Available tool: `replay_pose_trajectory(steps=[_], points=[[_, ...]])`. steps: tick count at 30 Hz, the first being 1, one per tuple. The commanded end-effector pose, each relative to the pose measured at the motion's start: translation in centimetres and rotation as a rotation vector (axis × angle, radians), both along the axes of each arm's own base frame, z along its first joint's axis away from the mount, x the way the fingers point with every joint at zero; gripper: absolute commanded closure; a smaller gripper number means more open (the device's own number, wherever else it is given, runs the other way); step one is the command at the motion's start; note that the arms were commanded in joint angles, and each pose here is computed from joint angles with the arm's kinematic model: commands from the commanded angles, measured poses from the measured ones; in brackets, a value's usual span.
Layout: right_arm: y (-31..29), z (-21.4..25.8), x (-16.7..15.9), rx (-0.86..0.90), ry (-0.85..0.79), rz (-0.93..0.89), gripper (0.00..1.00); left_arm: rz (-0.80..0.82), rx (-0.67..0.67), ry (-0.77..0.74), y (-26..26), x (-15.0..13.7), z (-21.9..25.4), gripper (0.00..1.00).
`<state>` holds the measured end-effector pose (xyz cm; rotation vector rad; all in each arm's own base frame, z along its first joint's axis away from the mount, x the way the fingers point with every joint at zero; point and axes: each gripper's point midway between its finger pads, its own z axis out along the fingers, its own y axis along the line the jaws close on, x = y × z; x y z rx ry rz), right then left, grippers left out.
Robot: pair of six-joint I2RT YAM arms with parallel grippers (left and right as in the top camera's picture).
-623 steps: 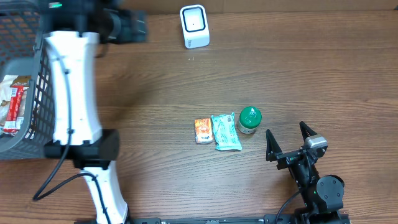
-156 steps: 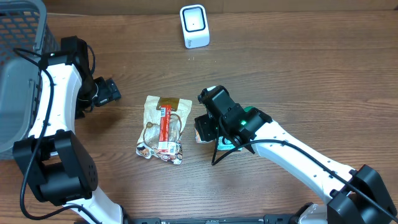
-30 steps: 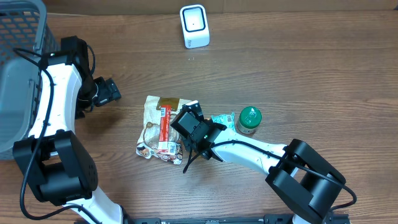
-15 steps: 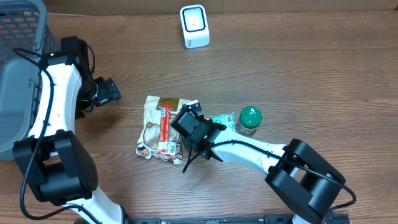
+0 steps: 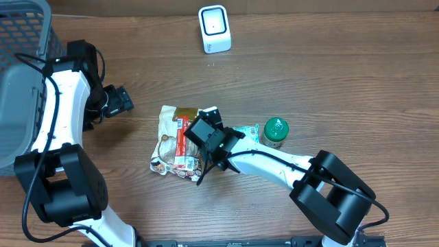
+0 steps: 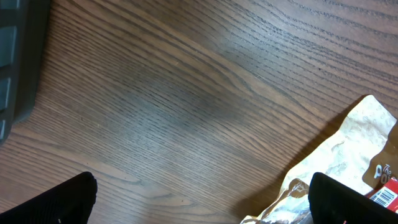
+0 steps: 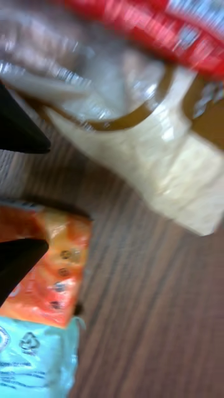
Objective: Scan the item barcode
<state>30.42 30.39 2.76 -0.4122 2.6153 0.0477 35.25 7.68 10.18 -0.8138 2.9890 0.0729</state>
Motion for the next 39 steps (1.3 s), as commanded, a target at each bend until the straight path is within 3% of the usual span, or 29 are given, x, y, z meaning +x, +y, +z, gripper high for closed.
replay_pose_trajectory(steps=[1, 9, 16, 24, 25, 26, 33, 39], points=[[1.3, 3.7, 1.6, 0.064, -0.073, -0.016, 0.53, 0.002, 0.015, -0.030, 0.4, 0.3, 1.1, 0.00], [-0.6, 2.2, 0.0, -0.033, 0.003, -0.014, 0.54, 0.002, 0.015, -0.030, 0.4, 0.3, 1.1, 0.00], [-1.5, -2.0, -0.7, -0.122, 0.072, -0.012, 0.55, 0.002, 0.015, -0.030, 0.4, 0.3, 1.1, 0.00], [-1.9, -2.6, -0.8, -0.147, 0.082, -0.015, 0.76, 0.002, 0.015, -0.030, 0.4, 0.3, 1.1, 0.00], [-1.8, -2.5, -0.7, -0.145, 0.081, -0.015, 0.90, 0.002, 0.015, -0.030, 0.4, 0.3, 1.1, 0.00], [-1.6, -1.8, -0.5, -0.137, 0.076, -0.015, 0.96, 0.002, 0.015, -0.030, 0.4, 0.3, 1.1, 0.00], [1.6, 6.0, 0.0, 0.085, 0.060, 0.019, 0.96, 0.002, 0.015, -0.030, 0.4, 0.3, 1.1, 0.00], [1.8, 9.1, -0.2, 0.436, 0.318, 0.053, 0.96, 0.002, 0.015, -0.030, 0.4, 0.3, 1.1, 0.00]])
